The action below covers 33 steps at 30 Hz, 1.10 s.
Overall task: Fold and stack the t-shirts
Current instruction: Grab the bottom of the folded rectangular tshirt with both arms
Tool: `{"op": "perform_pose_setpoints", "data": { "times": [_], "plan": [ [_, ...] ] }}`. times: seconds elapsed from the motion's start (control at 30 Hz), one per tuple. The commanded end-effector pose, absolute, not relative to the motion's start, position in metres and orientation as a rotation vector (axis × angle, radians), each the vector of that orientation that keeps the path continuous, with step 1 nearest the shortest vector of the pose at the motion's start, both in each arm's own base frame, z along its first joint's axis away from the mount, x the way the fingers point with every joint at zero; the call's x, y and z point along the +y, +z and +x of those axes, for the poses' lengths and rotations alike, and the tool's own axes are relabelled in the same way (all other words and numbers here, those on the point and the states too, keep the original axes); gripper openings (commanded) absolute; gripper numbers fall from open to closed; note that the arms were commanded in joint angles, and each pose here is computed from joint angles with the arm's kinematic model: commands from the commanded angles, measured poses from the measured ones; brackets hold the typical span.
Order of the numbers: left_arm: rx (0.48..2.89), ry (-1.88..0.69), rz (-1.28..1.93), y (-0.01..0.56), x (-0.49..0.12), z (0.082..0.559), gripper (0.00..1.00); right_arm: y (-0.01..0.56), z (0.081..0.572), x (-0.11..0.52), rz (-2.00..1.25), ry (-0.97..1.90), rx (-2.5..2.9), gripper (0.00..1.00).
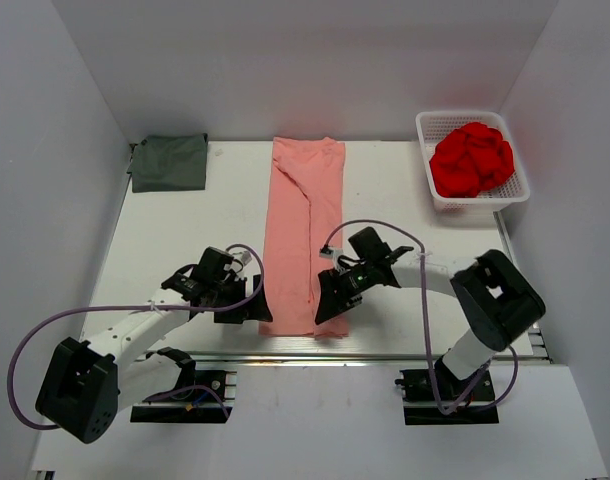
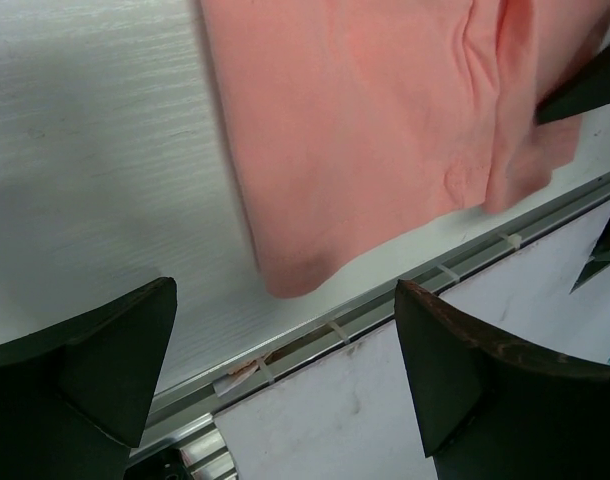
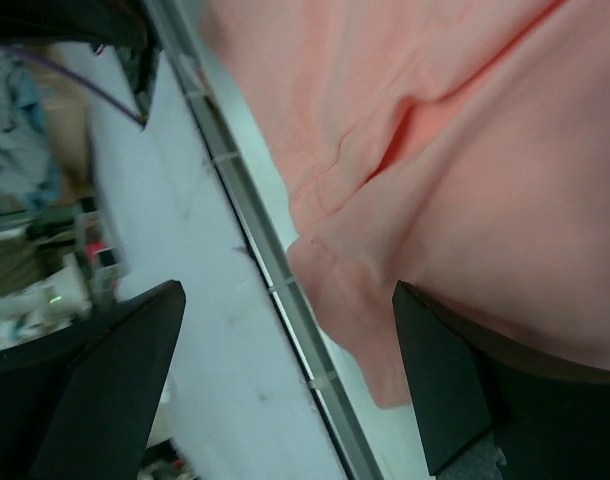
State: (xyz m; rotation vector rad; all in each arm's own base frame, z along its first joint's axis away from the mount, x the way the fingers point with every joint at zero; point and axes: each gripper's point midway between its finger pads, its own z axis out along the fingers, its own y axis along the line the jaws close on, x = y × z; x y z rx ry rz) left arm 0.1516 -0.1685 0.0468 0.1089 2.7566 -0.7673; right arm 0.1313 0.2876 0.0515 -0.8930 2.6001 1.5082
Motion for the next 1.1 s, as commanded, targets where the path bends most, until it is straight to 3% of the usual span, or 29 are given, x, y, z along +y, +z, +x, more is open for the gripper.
{"op": "perform_pose_setpoints", "data": {
  "times": [0.0,0.17,0.2,0.3,0.47,0.77,1.0,1.07],
  "plan": [
    [2.752,-0.739,0.122,0.056,-0.169,0.154,1.0,0.086,0.163,0.287,-0.954,1.272,2.452,0.9],
    [2.83,-0.662,0.125,0.045,-0.165,0.15,1.0,0.093,0.174,0.263,-0.813,1.03,2.523,0.9],
    [2.845,-0.657,0.138,0.042,-0.167,0.147,0.98,0.08,0.182,0.246,-0.73,0.864,2.595,0.9],
    [2.876,-0.62,0.164,0.036,-0.168,0.145,0.89,0.064,0.176,0.221,-0.617,0.712,2.693,0.9],
    [2.892,-0.592,0.192,0.031,-0.172,0.144,0.78,0.038,0.147,0.217,-0.575,0.787,2.806,0.9],
    [2.895,-0.612,0.197,0.02,-0.182,0.14,0.53,0.029,0.129,0.232,-0.57,0.951,2.855,0.72],
    [2.895,-0.616,0.224,0.016,-0.184,0.137,0.36,0.017,0.114,0.236,-0.55,1.036,2.903,0.41],
    [2.882,-0.655,0.233,0.019,-0.189,0.138,0.31,0.017,0.114,0.237,-0.547,1.041,2.903,0.27]
  ]
}}
